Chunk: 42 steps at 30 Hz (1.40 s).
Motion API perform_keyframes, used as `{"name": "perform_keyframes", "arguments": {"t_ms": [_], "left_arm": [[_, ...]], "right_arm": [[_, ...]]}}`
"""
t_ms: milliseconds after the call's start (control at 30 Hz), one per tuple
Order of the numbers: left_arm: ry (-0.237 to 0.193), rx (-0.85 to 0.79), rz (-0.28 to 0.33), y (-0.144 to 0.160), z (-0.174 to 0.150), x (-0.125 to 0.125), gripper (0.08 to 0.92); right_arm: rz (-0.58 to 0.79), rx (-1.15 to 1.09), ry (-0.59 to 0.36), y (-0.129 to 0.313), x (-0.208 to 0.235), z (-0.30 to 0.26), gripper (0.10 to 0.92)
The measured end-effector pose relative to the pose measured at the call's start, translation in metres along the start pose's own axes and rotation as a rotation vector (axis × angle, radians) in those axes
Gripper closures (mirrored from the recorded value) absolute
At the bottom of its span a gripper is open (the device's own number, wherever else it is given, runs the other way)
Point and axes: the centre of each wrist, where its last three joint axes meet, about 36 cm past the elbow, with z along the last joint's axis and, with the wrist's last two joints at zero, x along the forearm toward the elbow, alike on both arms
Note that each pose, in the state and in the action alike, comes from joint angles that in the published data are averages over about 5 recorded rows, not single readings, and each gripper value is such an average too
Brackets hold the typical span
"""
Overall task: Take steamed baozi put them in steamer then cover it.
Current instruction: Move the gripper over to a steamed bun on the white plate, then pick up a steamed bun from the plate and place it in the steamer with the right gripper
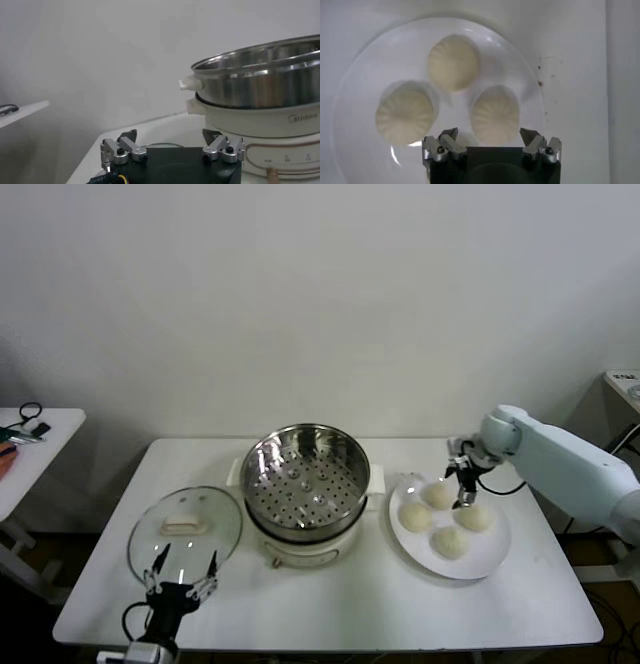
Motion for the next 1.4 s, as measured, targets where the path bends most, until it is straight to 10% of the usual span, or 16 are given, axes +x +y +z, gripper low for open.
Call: {"name": "perform_keyframes", "arguments": {"t_ms": [867, 1400], "left_arm": [[-0.001, 0.001, -0.007, 0.001, 0.003, -0.005, 0.177], [-0.014, -0.019, 0.003, 0.001, 0.000, -0.005, 0.177]], "right_arm": [[-0.012, -0.006, -0.011, -0.018, -0.012, -0.017, 0.360], [0.119, 0.523, -0.133, -0.065, 0.172, -0.127, 0.347]]}}
